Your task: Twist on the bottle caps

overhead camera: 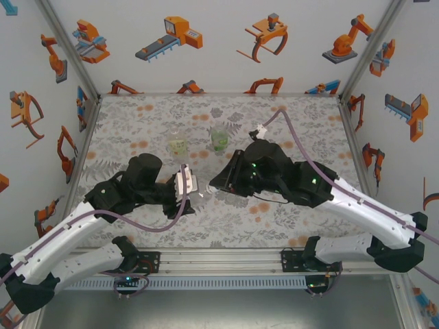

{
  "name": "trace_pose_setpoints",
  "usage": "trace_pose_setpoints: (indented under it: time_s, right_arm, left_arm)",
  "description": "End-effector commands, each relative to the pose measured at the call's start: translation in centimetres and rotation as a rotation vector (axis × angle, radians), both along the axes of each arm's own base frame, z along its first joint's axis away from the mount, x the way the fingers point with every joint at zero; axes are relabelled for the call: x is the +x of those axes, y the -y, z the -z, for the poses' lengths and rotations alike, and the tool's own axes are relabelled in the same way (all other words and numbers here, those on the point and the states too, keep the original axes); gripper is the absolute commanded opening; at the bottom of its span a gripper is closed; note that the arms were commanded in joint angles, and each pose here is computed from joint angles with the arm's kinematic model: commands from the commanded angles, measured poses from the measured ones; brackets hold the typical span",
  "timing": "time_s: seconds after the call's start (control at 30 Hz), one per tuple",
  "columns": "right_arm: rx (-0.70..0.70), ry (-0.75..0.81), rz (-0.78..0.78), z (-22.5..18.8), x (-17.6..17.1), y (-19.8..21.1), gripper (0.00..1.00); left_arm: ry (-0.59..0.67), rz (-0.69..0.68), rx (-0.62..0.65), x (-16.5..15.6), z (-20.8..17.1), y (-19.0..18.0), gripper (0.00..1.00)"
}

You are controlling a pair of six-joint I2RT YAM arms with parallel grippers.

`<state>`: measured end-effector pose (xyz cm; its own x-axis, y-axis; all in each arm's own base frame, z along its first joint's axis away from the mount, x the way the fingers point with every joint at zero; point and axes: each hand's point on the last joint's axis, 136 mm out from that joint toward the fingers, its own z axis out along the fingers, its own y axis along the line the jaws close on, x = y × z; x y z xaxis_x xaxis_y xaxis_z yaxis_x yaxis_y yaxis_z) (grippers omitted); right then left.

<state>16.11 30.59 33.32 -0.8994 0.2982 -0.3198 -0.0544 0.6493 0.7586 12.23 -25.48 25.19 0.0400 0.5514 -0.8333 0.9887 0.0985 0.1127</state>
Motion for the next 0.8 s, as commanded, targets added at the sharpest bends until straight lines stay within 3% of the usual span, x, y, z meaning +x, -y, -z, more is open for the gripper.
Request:
trace_pose_setpoints:
  time_s: [0.0,0.13,0.37,0.5,0.77]
  right_arm:
    - [-0.021,-0.040,-0.016,0.2,-0.6,-0.4,0.24]
    - [-0.020,0.082,-0.091,-2.4,-0.5,-0.3,0.45]
    - [0.012,0.427,-0.216,-8.8,-0.4,0.5,0.66]
    - [-0.042,0.704,-0.353,-11.3,-1.1,0.8,0.66]
    - [-0.122,1.180,-0.855,-12.2,-6.2,-0.7,0.64]
  left_arm:
    - [0.092,0.056,-0.155,0.0,-4.4,1.5,0.00]
    - [0.077,0.085,-0.161,-0.8,-4.5,1.4,0.00]
    - [0.052,0.122,-0.180,-1.9,-4.7,1.2,0.00]
    - [0.034,0.160,-0.193,-2.8,-5.0,1.1,0.00]
    - [0.008,0.185,-0.205,-3.5,-5.4,1.0,0.00]
